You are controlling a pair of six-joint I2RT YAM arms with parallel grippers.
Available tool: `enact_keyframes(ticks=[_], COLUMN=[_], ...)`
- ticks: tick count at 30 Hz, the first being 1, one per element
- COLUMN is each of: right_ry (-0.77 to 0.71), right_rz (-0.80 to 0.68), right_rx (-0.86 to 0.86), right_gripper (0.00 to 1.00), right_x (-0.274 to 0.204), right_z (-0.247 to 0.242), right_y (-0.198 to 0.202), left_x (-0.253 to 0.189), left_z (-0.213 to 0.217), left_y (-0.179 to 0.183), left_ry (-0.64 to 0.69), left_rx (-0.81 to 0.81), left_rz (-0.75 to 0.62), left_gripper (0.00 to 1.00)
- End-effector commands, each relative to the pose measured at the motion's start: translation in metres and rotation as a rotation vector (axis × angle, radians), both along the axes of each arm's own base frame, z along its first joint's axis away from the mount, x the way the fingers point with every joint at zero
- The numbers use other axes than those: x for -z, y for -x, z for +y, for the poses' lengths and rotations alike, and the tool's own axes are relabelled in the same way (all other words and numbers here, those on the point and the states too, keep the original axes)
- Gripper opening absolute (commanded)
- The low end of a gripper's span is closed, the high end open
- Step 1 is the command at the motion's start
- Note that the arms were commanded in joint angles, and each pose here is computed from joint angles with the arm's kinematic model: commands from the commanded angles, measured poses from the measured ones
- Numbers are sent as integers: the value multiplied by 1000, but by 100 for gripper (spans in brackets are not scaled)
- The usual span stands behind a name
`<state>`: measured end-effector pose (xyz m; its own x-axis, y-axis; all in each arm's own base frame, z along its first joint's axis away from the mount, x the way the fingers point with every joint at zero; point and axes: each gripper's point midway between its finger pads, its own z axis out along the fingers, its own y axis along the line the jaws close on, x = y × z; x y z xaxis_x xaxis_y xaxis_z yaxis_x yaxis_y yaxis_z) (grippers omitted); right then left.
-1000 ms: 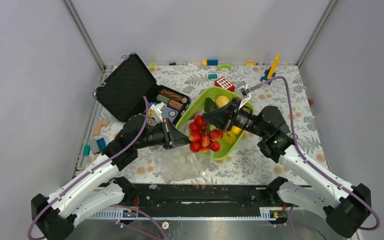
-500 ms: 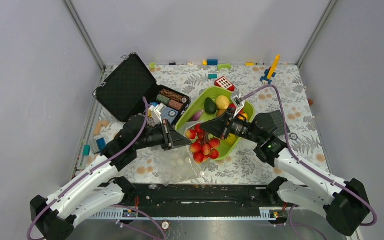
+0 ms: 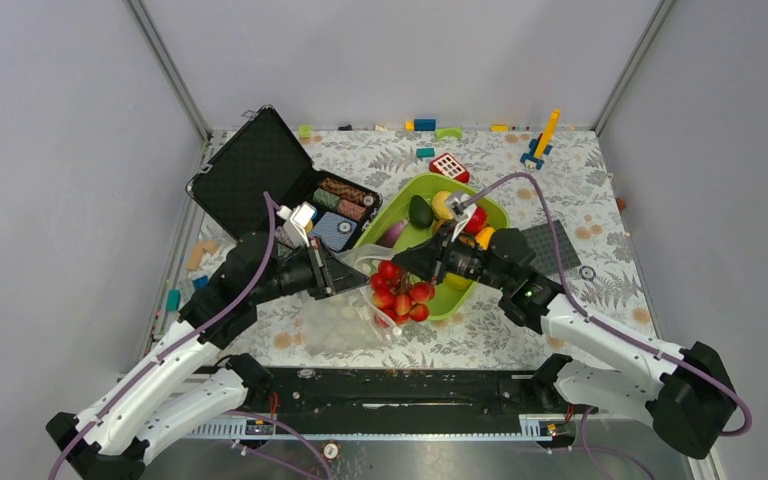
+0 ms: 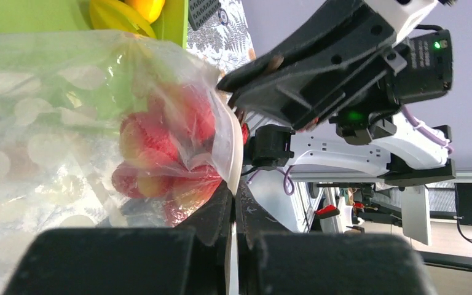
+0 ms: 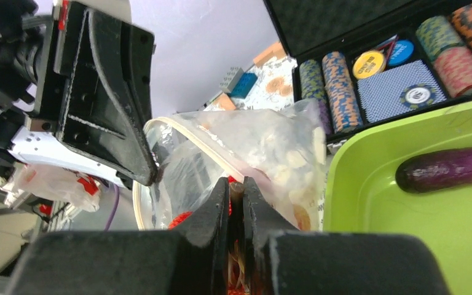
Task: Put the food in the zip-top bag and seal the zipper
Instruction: Place the fake fruit in the zipper food storage bag.
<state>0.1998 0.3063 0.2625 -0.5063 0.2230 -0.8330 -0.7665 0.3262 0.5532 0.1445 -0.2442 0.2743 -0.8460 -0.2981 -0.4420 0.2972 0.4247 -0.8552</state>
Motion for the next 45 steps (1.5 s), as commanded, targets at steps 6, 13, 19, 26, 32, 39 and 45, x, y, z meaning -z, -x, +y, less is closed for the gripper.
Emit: enact_keyframes(ticks=[6, 13, 19, 26, 32, 39, 45], right_ry=[-20, -84, -139, -108, -163, -202, -248], right_rz=[15, 140, 260, 324, 283, 78, -128], right_rx=[210, 461, 647, 620, 436, 159, -10], right_gripper=[0, 0, 0, 0, 0, 0, 0], right_x=[-22, -30, -19, -4, 1, -12, -28], right_z=[35, 30, 20, 34, 51, 69, 70], right_y=[-21, -53, -74, -61, -28, 10, 41], left_x=[-4, 3, 4, 6, 1, -2, -6], left_z=[-4, -7, -7, -4, 1, 3, 11], left_y=[-11, -8, -8, -13, -21, -25, -24], left_ry=[-25, -11, -8, 1, 6, 7, -5], left_rx=[-5, 13, 11, -34, -90, -111, -135], left_rz=[-19, 4, 8, 8, -15, -34, -57], left_gripper=[0, 0, 0, 0, 0, 0, 0])
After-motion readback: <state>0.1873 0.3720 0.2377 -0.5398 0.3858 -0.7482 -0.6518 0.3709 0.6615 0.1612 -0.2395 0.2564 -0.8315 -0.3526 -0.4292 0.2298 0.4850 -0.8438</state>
